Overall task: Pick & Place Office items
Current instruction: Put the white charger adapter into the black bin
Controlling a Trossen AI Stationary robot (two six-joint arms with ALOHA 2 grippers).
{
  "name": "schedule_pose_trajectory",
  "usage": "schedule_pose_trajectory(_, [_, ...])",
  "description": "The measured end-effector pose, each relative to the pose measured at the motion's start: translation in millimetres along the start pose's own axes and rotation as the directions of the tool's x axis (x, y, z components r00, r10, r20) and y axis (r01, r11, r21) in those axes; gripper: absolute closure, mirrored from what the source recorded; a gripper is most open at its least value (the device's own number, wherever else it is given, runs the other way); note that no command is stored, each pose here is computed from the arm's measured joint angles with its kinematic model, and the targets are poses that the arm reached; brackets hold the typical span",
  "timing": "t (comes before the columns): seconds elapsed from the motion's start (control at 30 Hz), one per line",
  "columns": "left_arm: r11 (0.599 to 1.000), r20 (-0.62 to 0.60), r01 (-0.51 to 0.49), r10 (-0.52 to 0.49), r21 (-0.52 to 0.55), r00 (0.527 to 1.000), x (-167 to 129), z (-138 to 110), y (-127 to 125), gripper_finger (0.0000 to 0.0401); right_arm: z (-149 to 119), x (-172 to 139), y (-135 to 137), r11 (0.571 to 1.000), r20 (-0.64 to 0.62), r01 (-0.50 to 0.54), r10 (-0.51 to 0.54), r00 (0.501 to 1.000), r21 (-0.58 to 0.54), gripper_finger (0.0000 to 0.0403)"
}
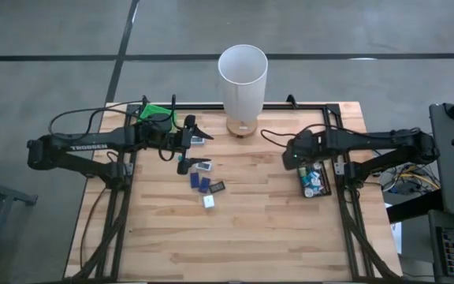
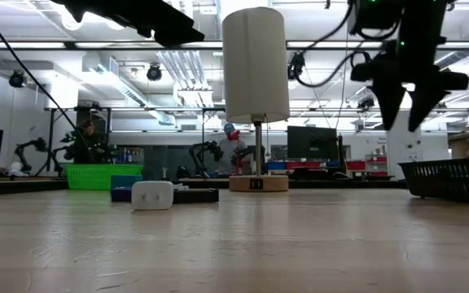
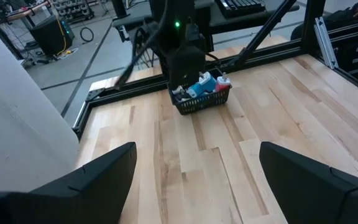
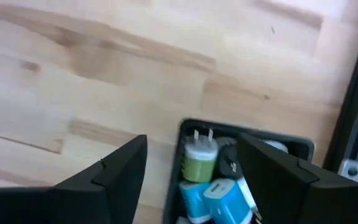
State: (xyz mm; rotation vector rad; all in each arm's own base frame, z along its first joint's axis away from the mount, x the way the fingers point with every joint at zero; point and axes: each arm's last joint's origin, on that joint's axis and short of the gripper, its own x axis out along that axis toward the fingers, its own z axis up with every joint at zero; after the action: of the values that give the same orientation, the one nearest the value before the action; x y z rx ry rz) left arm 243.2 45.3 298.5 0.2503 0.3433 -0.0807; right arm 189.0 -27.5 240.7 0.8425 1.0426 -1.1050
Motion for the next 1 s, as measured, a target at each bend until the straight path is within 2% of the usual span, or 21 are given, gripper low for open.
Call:
schedule_pose_trajectory(0.2, [1.0,0.0,0.0,0.0,0.0,1.0,0.0,0.0,0.0,0.0055,12.5,-17.5,11.5,0.996,0.131,-0.072,0.079,0.988,-0.058,0.0142])
schedule_pose_trajectory(0.37, [1.0,0.0,0.0,0.0,0.0,1.0,0.0,0.0,0.0,0.0055,19.4,-20.5,23.4,0.978,0.271,-0.119,0.164,0.948,-0.174,0.0134])
schedule_pose_trajectory(0.47, [1.0,0.0,0.0,0.0,0.0,1.0,0.0,0.0,0.1,0.0055,21.3,-17.8,27.7,0.969,0.333,-0.156,0.214,0.918,-0.192,0.0131])
schedule_pose_trajectory(0.67, [1.0,0.0,0.0,0.0,0.0,1.0,0.0,0.0,0.1,0.0055,26.4,-28.2,28.7,0.897,0.475,-0.213,0.393,0.787,-0.388,0.0131])
schedule_pose_trajectory(0.87, [1.0,0.0,0.0,0.0,0.0,1.0,0.0,0.0,0.1,0.0055,25.8,-26.5,12.1,0.855,0.563,-0.23,0.486,0.668,-0.465,0.0131])
schedule_pose_trajectory(1.0, [1.0,0.0,0.0,0.0,0.0,1.0,0.0,0.0,0.1,0.0055,21.5,-27.9,4.4,0.786,0.578,-0.27,0.599,0.554,-0.556,0.0131])
